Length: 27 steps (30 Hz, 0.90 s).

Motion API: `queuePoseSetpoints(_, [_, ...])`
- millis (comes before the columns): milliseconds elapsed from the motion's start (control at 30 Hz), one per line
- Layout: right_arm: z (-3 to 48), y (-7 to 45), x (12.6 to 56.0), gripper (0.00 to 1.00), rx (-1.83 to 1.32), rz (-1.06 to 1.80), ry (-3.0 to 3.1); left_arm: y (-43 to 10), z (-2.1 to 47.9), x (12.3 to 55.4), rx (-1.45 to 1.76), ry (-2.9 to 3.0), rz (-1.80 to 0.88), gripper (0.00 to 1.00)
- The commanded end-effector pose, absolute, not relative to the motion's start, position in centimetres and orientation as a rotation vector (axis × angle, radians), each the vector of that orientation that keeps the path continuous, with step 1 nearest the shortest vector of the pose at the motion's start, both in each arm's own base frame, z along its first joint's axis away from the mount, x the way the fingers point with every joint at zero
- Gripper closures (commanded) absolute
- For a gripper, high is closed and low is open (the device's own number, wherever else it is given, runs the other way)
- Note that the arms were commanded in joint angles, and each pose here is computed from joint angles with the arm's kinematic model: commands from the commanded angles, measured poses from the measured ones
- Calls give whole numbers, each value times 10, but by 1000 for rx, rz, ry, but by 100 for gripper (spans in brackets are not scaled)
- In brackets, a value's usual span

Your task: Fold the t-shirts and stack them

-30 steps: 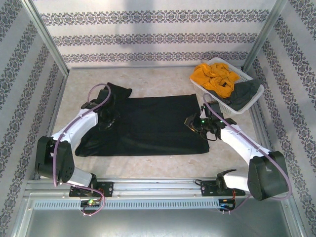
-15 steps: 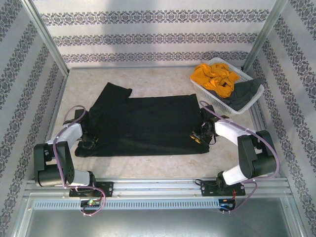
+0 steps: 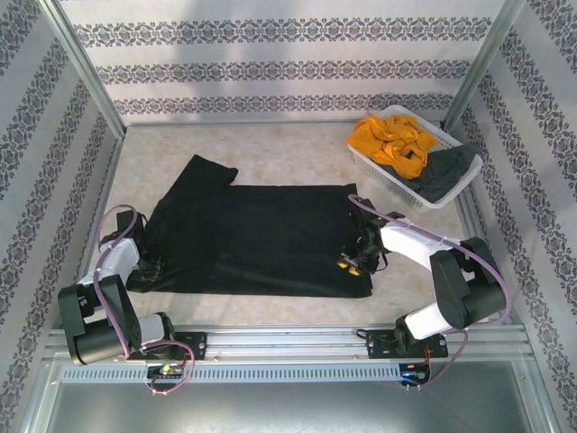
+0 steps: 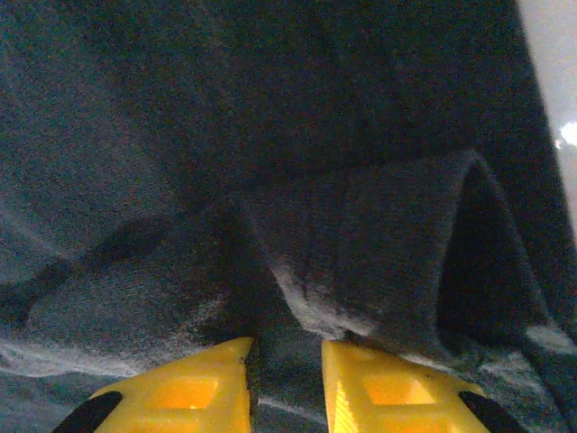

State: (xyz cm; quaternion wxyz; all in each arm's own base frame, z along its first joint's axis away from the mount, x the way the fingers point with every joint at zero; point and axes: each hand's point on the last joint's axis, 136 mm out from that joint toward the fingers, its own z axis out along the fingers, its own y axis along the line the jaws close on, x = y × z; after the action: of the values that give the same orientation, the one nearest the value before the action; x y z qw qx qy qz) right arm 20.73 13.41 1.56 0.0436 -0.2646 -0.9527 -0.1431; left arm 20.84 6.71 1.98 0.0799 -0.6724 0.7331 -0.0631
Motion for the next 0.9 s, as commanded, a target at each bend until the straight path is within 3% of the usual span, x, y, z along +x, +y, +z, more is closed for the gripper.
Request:
queuePoseSetpoints(0, [19,132,188,70,-837,-391,-2868,81,24,204,-2061,2156,-113,79])
queuePoseSetpoints(167, [65,145,237,59,-701,-598,-3093,94,78,249,-1833,2160,-111,69])
queuePoseSetpoints(367, [124,161,308,52,-498,-863,-3350,75,129,365,-1407,2216,-284,62])
queuePoseSetpoints(600, [150,171,377,52,-527,-1032,-3412,65,124,487,-1062,2292,-357,59])
queuePoseSetpoints(867, [157,173,403,51,-583,-1062,-3405,76,96,561,-921,2319,-276,58])
